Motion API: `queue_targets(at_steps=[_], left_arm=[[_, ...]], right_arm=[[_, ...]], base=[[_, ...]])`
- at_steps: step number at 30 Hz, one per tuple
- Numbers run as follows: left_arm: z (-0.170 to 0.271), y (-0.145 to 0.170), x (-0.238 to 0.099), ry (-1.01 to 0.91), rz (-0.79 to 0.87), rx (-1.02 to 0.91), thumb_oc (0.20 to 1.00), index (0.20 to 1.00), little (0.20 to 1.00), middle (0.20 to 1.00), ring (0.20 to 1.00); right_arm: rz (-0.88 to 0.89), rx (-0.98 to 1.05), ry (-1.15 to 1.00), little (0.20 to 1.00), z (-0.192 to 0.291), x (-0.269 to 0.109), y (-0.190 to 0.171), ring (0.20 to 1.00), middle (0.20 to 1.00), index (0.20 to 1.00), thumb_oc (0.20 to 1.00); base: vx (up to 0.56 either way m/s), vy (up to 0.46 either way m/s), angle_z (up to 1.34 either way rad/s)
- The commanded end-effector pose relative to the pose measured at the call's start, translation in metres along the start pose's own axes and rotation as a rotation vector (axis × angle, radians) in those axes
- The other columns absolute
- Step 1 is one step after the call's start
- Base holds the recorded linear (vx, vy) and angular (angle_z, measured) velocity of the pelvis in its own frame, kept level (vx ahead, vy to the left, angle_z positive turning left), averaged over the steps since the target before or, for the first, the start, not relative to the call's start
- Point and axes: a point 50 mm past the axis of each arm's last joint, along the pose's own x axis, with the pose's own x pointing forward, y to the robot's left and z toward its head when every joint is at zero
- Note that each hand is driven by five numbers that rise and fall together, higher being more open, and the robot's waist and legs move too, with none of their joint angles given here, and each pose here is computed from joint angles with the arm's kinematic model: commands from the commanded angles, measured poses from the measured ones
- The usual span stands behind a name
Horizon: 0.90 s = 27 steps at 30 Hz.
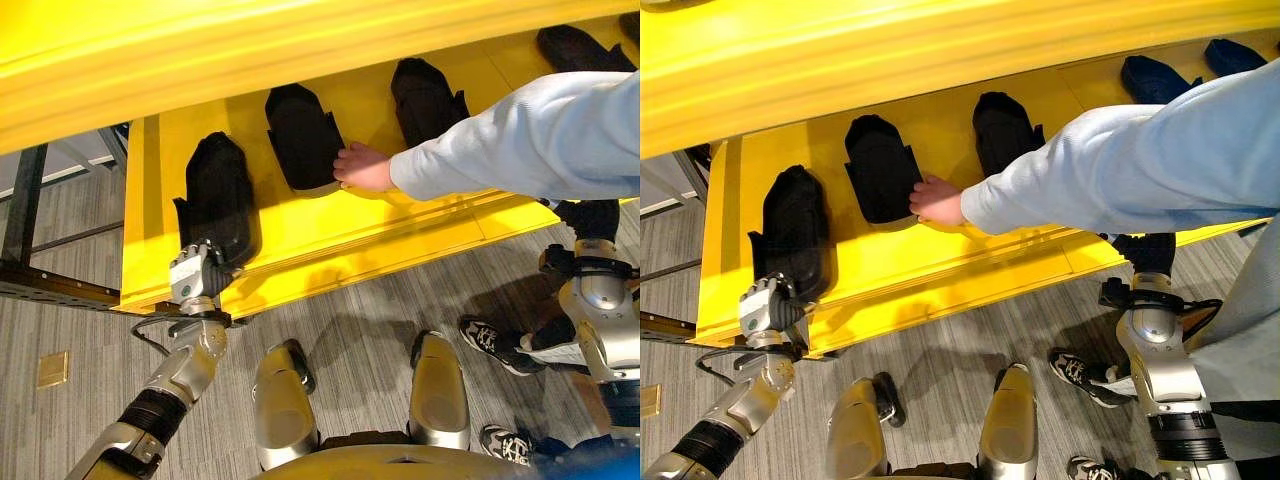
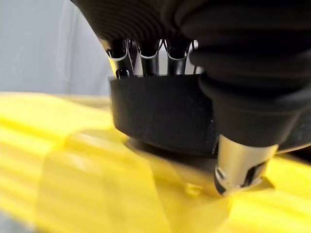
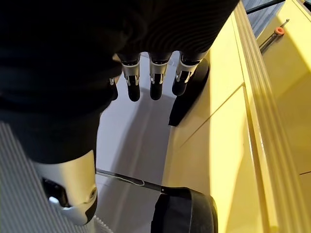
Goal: Move parts from the plastic box to the shelf.
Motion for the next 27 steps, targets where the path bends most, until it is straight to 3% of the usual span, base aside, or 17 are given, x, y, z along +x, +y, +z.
queue_targets(at_steps=[1,13,27], left_arm=[[-0.008,0.039,0.035,0.037,0.202,0.039,0.200,0.200,0.200,0.200,0.200],[-0.013,0.056,0.048,0.048,0.243,0.076,0.200,0.200,0.200,0.200,0.200],[0.038,0.060,0.047,-0.269,0.265,0.035,0.200,0.200,0.200,0.200,0.200]], right_arm=[[0.023,-0.030,-0.042,1.000,0.005,0.003,0.000,1.000,1.000,1.000,1.000],[0.045,-0.037,-0.044,1.000,0.007,0.007,0.003,1.000,1.000,1.000,1.000],[0.053,-0.014,-0.053,1.000,0.006,0.004,0.010,1.000,1.000,1.000,1.000]], base=[[0.03,0.023,-0.04],[0.00,0.003,0.00],[-0.01,-0.001,-0.02]])
